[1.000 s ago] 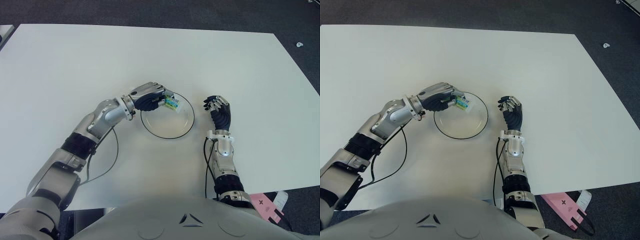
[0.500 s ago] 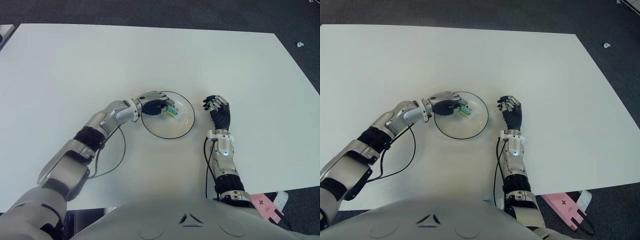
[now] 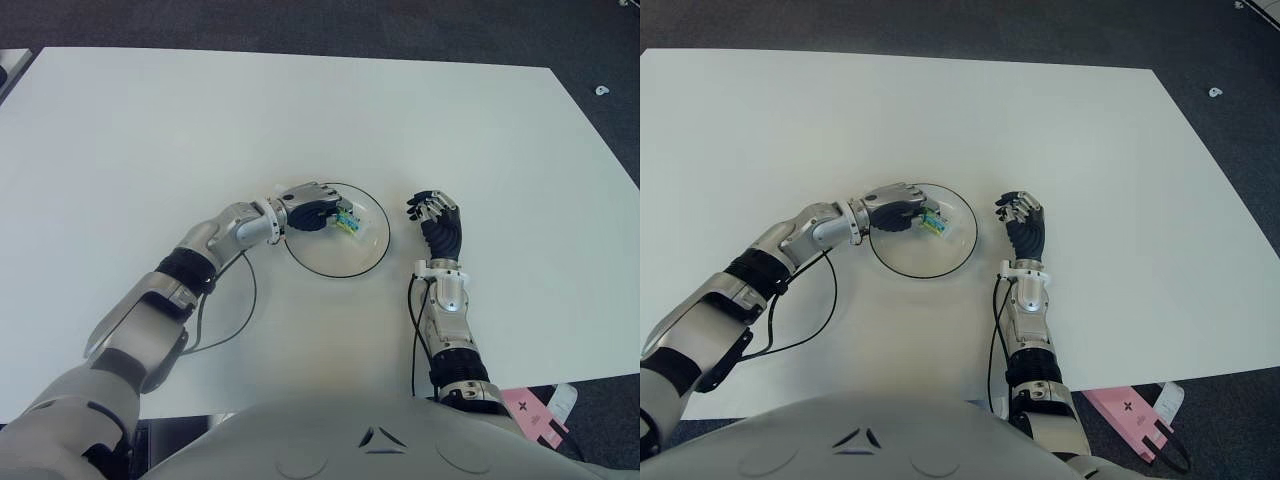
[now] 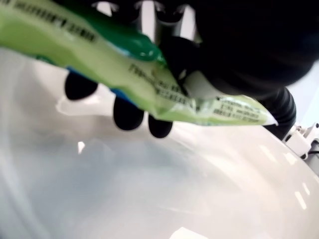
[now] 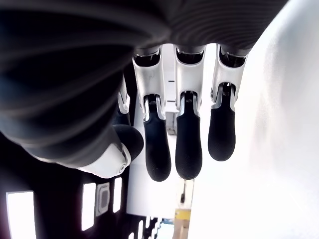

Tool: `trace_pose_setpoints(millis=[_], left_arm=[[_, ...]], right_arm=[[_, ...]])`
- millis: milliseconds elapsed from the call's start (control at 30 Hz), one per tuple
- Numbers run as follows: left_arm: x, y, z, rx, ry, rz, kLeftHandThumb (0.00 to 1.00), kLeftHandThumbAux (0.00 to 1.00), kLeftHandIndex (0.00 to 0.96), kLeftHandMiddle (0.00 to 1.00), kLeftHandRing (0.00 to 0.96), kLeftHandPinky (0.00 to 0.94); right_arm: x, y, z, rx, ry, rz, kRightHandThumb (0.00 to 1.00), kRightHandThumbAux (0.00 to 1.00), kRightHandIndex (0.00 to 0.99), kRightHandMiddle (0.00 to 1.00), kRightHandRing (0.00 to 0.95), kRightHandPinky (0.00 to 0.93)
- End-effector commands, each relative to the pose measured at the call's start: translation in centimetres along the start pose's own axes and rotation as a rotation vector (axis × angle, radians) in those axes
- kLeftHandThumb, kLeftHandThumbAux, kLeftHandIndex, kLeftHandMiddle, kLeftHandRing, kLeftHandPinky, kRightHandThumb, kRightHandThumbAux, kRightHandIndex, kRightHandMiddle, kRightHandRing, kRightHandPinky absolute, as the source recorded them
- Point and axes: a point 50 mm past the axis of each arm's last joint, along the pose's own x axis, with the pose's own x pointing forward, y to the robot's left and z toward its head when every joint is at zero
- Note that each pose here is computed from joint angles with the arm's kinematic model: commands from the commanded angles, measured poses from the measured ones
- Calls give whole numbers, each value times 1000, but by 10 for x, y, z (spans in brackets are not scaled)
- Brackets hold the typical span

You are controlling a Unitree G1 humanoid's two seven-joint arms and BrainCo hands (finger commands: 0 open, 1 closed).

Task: Put the toothpaste on the table into the plate.

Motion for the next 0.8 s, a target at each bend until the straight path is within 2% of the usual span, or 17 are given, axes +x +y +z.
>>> trace_pose_setpoints(millis=[33,67,100,167,267,333,433,533,800], left_arm=[[-3,-1,0,-16,-18,-101,743,548,424,517,632,580],[-4,-1,1,-14,-24,-106,705,508,426,512,605,564],[-5,-1,1,-14,-28,-109,632,447,339,421,492,481],[-6,-2,1,-15,-32,-105,546,380,217,288,335,365],[-9,-1,2,-13,-45,-88,492,349,111,166,196,253],[-10,-1,3,-14,-57,-74,416,333,45,68,80,137],[-11,0,3,-22,-65,-62,315,317,14,22,26,48],[-12,1,3,-43,-73,-51,256,303,4,7,8,15],[-17,4,4,-68,-82,0,203,273,0,0,0,25]], right_arm=[[-24,-4,-28,-14,153,-11,710,729,431,523,536,540],[-24,-4,-28,-14,154,-11,710,729,431,523,536,541],[-24,-4,-28,-14,154,-11,710,729,431,523,535,539],[-24,-4,-29,-14,154,-11,709,729,431,523,535,538],[-24,-3,-28,-15,155,-12,709,729,431,523,535,539],[-24,-3,-28,-17,156,-13,709,729,431,524,535,535],[-24,-3,-28,-19,155,-12,710,729,431,525,536,538],[-24,-3,-28,-18,154,-13,710,729,431,525,536,536],[-23,-3,-28,-22,154,-8,709,729,431,521,530,530]])
